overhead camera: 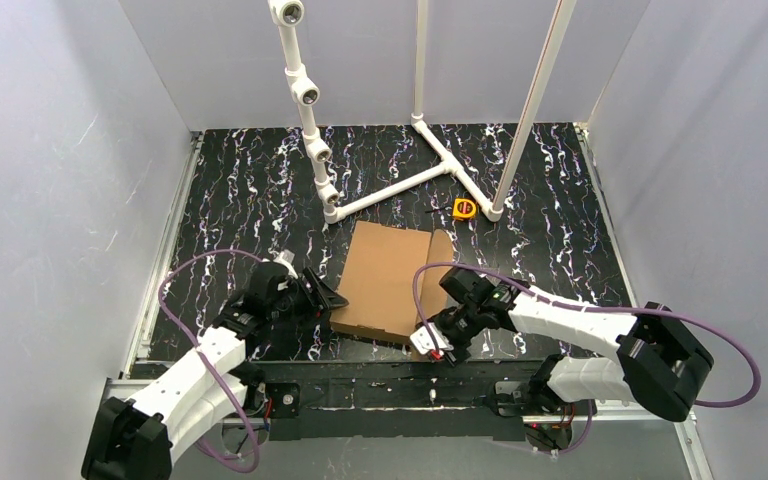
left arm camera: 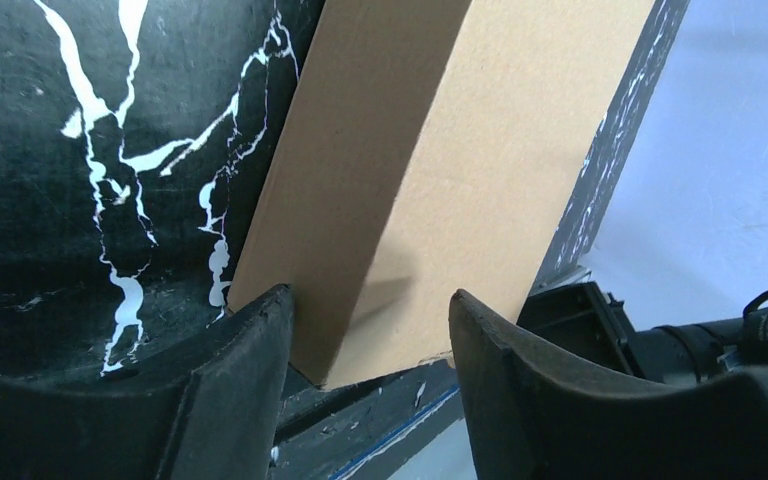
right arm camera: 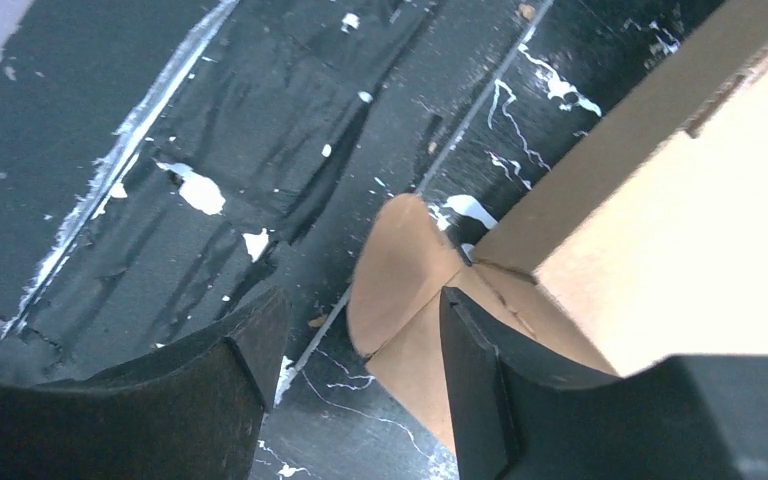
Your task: Fold the paper box
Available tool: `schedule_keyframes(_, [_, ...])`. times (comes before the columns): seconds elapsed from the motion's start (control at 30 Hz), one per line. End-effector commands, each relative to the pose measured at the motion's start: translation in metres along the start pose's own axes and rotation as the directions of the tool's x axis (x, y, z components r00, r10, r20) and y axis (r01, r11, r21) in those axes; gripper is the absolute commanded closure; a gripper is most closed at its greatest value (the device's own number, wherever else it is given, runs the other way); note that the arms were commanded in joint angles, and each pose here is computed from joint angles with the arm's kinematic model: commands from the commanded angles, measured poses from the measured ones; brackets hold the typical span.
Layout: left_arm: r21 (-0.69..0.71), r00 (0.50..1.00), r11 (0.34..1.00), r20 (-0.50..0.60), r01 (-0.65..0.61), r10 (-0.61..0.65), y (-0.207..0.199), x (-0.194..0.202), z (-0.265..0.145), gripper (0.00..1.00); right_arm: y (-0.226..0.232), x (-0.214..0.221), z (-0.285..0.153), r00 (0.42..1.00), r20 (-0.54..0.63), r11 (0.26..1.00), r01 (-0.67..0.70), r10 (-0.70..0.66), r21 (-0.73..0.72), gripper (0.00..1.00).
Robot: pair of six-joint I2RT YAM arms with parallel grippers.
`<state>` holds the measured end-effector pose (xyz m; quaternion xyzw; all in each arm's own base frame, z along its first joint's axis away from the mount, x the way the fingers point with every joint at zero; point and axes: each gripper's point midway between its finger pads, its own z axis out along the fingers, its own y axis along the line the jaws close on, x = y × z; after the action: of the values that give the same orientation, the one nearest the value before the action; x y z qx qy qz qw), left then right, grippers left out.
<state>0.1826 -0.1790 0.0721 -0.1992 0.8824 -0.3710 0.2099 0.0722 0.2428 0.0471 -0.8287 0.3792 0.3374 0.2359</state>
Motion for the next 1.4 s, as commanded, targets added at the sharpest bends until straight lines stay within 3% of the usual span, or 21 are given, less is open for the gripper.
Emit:
schedule_keyframes(0.0, [0.047,0.998,0.998,-0.028,0.049,-0.048,-0.004,0.012,0.002,0.45,-0.017,0.001,-0.002,1.000,-0.027,0.997,-0.003,0.005,0.074,0.36])
schedule_keyframes(0.23, [0.049,0.997,0.997,-0.051,0.054,-0.051,-0.005,0.022,0.006,0.47,-0.031,0.013,-0.016,0.995,-0.095,0.987,-0.024,0.039,0.159,0.44])
schedule_keyframes(0.6, [0.086,0.998,0.995,-0.036,0.052,-0.049,-0.017,0.019,0.007,0.47,-0.041,0.018,-0.032,0.987,-0.099,0.967,-0.097,0.123,0.234,0.68])
schedule_keyframes(1.03, [0.110,1.000,0.994,0.002,-0.010,0.010,-0.028,0.010,0.002,0.46,-0.037,0.022,-0.039,0.976,-0.068,0.951,-0.183,0.206,0.248,0.73])
schedule_keyframes(1.17, [0.112,1.000,0.994,-0.018,-0.021,0.023,-0.031,0.012,0.005,0.46,-0.036,0.020,-0.037,0.976,-0.051,0.952,-0.193,0.210,0.238,0.83])
schedule_keyframes(1.27, [0.112,0.999,0.993,-0.028,-0.030,0.033,-0.033,0.013,0.006,0.46,-0.036,0.019,-0.037,0.975,-0.048,0.950,-0.198,0.215,0.241,0.98])
schedule_keyframes(1.37, [0.114,0.998,0.993,-0.037,-0.038,0.043,-0.034,0.014,0.006,0.46,-0.039,0.017,-0.038,0.974,-0.039,0.946,-0.206,0.222,0.250,0.99])
